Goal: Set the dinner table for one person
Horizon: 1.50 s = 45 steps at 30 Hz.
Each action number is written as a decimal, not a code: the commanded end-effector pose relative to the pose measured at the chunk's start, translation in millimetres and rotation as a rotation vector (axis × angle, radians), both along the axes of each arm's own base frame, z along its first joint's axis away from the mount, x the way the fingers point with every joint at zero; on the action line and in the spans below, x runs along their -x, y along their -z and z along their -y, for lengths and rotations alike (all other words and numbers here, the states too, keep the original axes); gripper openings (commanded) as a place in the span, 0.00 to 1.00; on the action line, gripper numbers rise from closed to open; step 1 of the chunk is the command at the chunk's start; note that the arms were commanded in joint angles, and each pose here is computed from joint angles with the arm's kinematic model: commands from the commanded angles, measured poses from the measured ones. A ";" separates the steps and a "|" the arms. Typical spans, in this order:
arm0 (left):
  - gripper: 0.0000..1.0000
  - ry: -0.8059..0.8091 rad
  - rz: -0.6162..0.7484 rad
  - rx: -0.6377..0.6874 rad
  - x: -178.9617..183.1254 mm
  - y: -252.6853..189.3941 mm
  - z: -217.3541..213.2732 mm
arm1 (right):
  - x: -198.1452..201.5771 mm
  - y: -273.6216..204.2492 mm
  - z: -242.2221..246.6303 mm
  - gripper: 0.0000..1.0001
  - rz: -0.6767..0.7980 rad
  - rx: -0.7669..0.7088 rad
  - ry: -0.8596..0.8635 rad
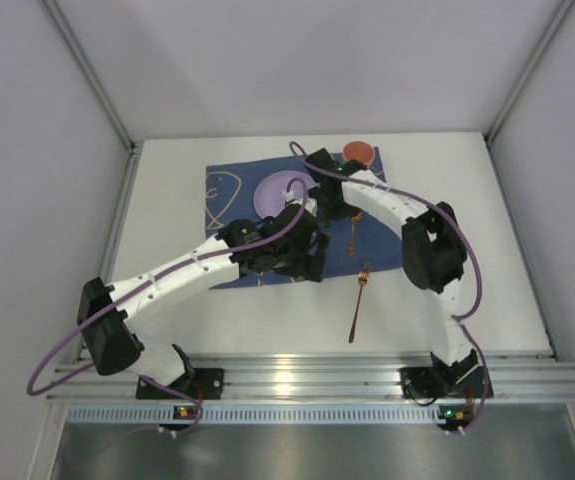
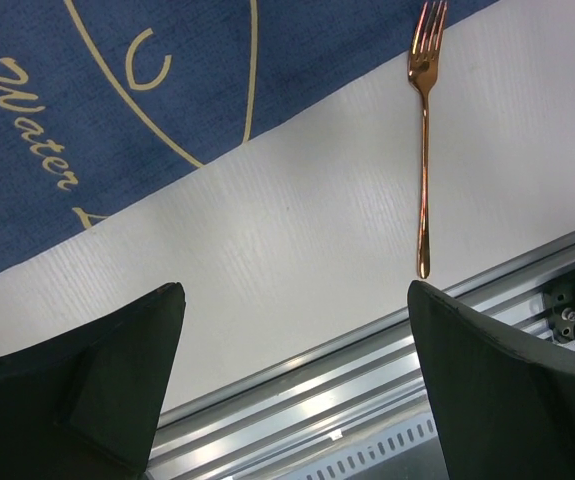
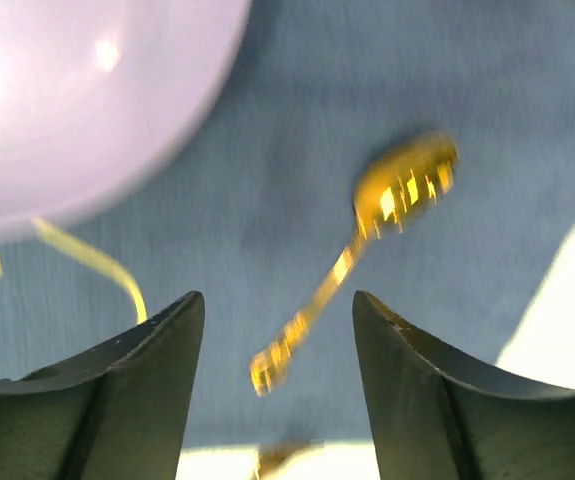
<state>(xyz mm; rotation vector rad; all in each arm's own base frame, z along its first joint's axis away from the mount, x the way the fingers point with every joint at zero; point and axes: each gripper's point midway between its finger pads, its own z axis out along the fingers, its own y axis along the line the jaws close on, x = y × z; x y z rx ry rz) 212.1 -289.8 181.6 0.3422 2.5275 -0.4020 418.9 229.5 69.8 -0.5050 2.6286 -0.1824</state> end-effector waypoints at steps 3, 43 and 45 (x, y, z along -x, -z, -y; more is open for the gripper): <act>0.98 0.105 -0.034 0.028 1.0 18.4 25.4 | 32.3 -115.5 31.8 0.72 0.206 -0.113 0.102; 0.34 0.232 -0.161 -0.467 5.9 244.4 106.0 | 228.8 -174.3 205.7 1.00 0.308 -0.164 0.369; 0.29 0.211 -0.176 -0.504 9.6 258.0 98.9 | 227.5 -174.1 203.5 1.00 0.300 -0.165 0.357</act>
